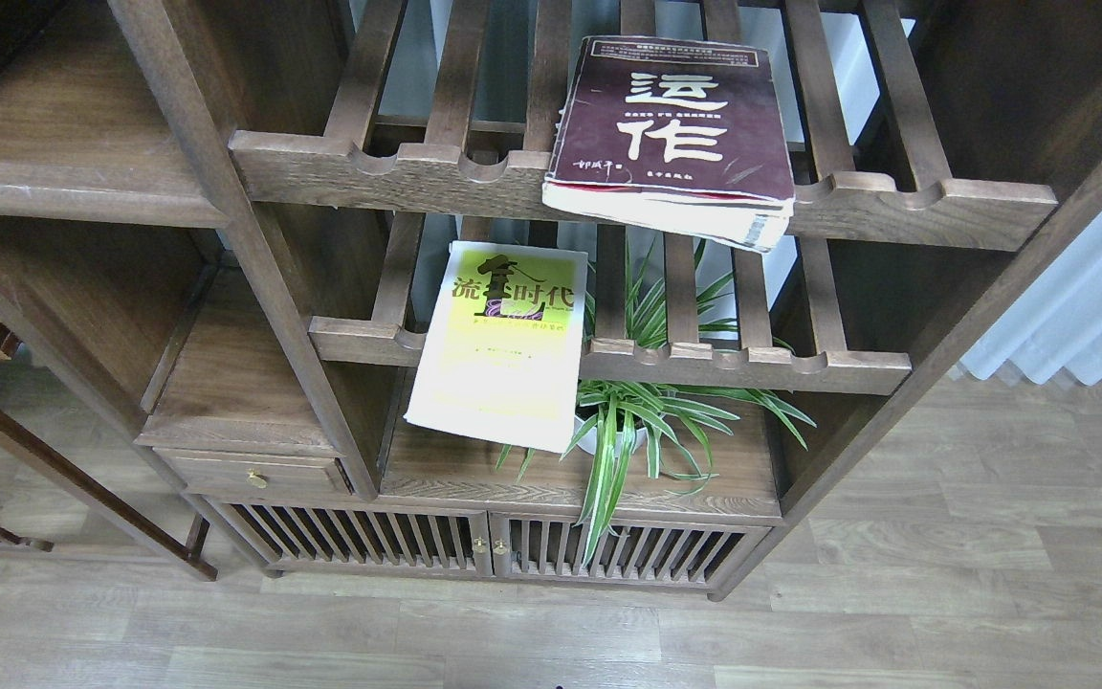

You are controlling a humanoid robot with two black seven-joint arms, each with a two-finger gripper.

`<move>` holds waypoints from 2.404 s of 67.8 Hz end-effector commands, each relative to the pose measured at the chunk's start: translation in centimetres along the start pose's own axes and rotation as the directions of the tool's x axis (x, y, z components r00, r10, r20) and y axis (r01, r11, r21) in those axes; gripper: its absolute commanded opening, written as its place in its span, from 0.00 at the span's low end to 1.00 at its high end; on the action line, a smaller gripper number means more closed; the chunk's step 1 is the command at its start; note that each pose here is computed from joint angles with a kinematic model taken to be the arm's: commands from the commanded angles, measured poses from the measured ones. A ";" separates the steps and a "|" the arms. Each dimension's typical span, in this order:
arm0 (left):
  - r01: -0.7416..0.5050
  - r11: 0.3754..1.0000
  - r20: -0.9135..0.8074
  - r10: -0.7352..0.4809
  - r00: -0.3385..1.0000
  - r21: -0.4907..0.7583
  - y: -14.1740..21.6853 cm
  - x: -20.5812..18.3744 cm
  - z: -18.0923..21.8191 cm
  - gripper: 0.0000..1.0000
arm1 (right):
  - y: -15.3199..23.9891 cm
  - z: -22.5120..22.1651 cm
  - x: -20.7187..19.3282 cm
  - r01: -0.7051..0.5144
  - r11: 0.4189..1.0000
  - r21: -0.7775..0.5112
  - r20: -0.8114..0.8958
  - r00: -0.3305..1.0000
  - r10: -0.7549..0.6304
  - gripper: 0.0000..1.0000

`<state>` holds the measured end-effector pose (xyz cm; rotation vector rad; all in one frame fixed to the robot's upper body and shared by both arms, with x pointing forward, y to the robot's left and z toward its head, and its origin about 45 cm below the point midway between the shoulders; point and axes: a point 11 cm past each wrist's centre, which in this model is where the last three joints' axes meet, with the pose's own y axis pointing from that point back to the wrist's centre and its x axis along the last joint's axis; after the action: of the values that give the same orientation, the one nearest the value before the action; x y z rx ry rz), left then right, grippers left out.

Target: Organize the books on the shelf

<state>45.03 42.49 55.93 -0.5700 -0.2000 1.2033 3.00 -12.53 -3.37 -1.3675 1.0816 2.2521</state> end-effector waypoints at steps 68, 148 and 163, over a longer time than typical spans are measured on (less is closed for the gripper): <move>-0.087 0.996 0.033 0.086 0.996 0.026 4.0 3.7 -4.7 0.05 | -0.4 -0.3 -0.7 0.020 1.000 0.004 -0.004 1.000 -0.020 0.99; 0.009 0.985 0.040 -0.016 0.999 0.170 1.2 -0.1 -9.6 0.07 | -0.7 -1.1 -1.1 0.032 0.999 0.022 -0.006 0.999 -0.032 0.99; 0.020 0.981 0.047 -0.030 0.998 0.193 1.2 -0.4 -10.2 0.08 | -0.4 -1.7 -1.0 0.029 0.999 0.041 -0.007 1.000 -0.029 0.99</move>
<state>48.34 39.36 46.87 -0.3757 -0.1308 1.2007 4.77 -13.04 -3.06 -1.3752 1.0848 2.2031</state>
